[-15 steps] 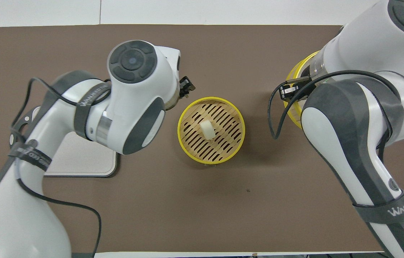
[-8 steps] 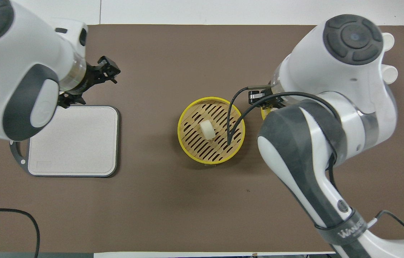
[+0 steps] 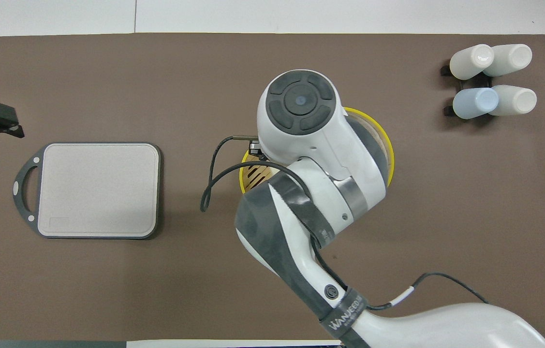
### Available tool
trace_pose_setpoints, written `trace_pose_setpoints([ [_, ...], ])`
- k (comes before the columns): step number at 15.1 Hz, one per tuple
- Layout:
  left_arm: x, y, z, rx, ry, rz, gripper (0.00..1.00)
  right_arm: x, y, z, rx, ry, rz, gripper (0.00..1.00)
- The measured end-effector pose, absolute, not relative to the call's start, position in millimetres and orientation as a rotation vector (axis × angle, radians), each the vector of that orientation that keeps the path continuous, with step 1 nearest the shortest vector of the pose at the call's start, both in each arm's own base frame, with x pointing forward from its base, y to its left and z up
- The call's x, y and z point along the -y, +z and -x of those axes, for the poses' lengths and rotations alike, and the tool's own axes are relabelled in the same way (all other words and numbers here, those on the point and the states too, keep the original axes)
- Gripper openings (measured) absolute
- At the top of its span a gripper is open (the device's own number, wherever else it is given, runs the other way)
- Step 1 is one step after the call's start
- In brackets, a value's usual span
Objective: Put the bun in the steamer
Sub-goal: 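Lower the lid onto the steamer with the right gripper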
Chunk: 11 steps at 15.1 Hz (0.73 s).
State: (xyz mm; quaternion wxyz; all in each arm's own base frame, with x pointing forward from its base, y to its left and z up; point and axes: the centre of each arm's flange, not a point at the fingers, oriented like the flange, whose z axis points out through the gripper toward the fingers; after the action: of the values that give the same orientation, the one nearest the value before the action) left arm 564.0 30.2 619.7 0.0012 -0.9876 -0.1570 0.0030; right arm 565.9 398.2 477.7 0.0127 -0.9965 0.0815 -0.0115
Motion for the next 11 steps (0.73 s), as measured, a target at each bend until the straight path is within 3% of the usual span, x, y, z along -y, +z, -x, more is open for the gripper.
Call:
trace_pose_setpoints([
  [3, -57, 623, -557, 0.463, 0.021, 3.106, 1.0, -441, 455, -570, -0.309, -0.04, 3.091, 0.09],
  [11, -25, 643, -531, 0.313, 0.023, 3.132, 1.0, -463, 434, -571, -0.301, -0.047, 3.082, 0.09],
])
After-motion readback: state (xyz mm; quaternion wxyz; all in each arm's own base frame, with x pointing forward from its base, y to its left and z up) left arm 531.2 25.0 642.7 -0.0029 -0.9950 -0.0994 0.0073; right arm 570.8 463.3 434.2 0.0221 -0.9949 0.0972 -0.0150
